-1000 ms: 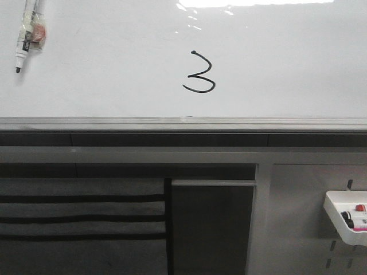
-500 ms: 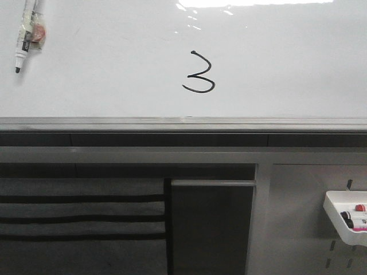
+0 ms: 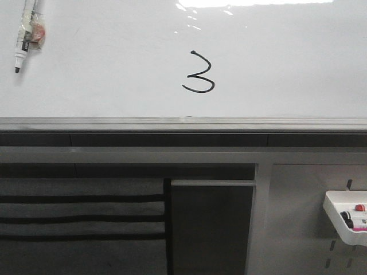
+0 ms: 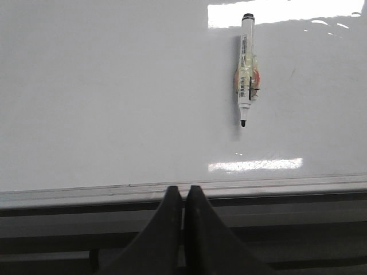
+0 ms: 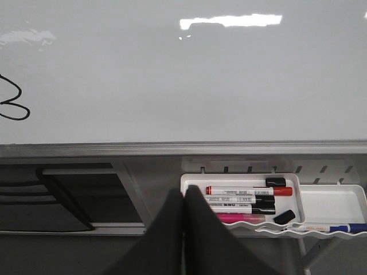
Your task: Write number 3 on whiteboard
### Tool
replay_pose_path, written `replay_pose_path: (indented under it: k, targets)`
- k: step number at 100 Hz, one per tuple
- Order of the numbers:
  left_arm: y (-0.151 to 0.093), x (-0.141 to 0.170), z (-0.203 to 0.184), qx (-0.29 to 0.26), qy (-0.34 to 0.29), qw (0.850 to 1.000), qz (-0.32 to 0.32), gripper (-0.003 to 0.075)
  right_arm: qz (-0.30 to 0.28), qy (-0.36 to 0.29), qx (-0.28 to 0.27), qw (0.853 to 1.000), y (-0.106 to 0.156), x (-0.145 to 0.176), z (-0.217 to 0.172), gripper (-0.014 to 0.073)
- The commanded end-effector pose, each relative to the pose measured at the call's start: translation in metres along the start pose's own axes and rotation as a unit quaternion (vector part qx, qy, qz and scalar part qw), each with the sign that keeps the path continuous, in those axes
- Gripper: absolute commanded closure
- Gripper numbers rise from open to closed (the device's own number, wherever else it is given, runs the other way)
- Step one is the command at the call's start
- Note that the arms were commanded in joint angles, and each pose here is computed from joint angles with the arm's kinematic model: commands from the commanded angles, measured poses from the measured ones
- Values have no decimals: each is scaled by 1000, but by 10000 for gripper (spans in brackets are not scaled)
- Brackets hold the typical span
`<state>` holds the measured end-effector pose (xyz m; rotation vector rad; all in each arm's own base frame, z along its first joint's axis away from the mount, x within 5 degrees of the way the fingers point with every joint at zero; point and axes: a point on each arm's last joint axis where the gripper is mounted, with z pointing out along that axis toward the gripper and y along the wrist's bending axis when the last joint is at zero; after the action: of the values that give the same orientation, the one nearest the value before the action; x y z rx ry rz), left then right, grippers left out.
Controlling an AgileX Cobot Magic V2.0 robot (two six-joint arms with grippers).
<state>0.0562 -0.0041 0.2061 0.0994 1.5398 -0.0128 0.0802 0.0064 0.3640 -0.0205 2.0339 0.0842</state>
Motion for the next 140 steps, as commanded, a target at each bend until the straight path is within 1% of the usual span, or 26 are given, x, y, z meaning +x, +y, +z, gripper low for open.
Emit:
replay_pose_path:
  k: [1, 76, 81, 86, 93, 99, 110, 118, 123, 133, 140]
  targets:
    - [1, -7, -3, -4, -51, 999, -10, 738, 1, -45, 6, 999, 0, -13, -4, 663]
    - [1, -7, -3, -5, -51, 999, -14, 738, 0, -45, 3, 999, 0, -12, -4, 663]
    - [1, -7, -3, -5, -51, 999, -14, 738, -11, -53, 0, 999, 0, -8, -3, 663]
    - [1, -7, -3, -5, -51, 999, -14, 738, -17, -77, -7, 997, 1, -3, -2, 663]
    - [1, -7, -3, -5, -51, 999, -14, 738, -21, -107, -19, 994, 3, 12, -1, 663]
    - [1, -7, -3, -5, -51, 999, -14, 738, -11, -122, -26, 992, 3, 33, 3, 663]
    - [1, -7, -3, -5, -51, 999, -14, 738, 1, -162, -7, 987, -2, 71, 18, 663]
    - [1, -7, -3, -5, -51, 999, -14, 738, 29, -212, 5, 977, -7, 95, 26, 663]
    - [1, -7, -3, -5, -51, 999, -14, 738, 35, -237, 14, 971, -9, 109, 32, 663]
    - [1, -7, -3, -5, -51, 999, -14, 738, 38, -259, 26, 965, -13, 133, 42, 663]
    - [1, -7, -3, -5, -51, 999, -14, 738, 40, -270, 32, 962, -15, 141, 46, 663]
